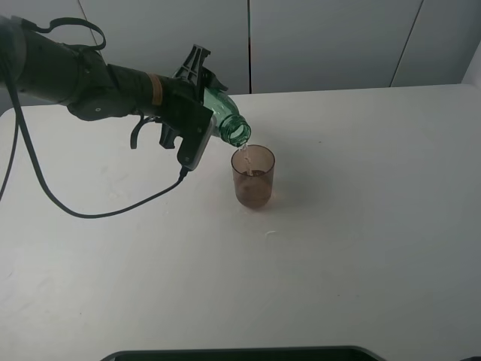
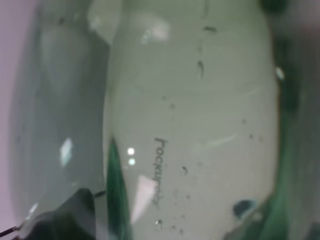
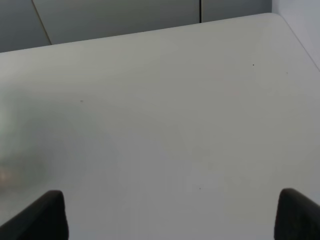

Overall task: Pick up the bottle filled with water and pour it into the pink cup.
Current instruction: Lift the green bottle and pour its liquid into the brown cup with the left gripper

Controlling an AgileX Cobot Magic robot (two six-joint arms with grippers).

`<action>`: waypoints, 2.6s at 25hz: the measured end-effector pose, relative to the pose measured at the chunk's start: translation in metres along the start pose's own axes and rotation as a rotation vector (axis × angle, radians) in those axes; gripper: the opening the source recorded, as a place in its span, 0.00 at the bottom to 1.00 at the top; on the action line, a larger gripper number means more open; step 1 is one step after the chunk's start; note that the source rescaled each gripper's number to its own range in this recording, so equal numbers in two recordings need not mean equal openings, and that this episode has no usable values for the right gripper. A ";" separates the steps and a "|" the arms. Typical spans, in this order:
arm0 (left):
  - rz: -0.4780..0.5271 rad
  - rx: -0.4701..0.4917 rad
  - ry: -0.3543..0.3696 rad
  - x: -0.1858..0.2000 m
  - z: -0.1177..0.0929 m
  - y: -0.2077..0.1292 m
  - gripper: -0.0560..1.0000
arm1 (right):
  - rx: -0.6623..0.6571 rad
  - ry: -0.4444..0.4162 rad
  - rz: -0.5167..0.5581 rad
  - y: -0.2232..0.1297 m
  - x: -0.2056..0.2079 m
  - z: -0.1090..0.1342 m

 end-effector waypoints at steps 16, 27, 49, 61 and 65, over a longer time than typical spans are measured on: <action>0.020 -0.031 0.013 0.000 0.003 -0.004 0.05 | 0.000 0.000 0.000 0.000 0.000 0.000; 0.021 -0.041 0.013 0.000 0.003 -0.004 0.05 | 0.000 0.000 0.000 0.000 0.000 0.000; 0.027 -0.014 0.028 0.000 0.005 -0.005 0.05 | 0.000 0.000 0.000 0.000 0.000 0.000; -0.017 0.209 0.142 0.002 0.027 0.000 0.05 | 0.000 0.000 0.000 0.000 0.000 0.000; -0.003 0.459 0.240 0.006 0.044 -0.010 0.05 | 0.000 0.000 0.000 0.000 0.000 0.000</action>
Point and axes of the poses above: a point on each arm's last joint axis where the gripper is mounted, x pointing back along that axis away from the gripper, z along the wrist's bending axis when the last joint is at zero, y = z × x, the point moved 9 cm from there along -x, pointing out along that axis toward the gripper, and after that the axes turned 3 degrees about x, right-handed, at the moved point
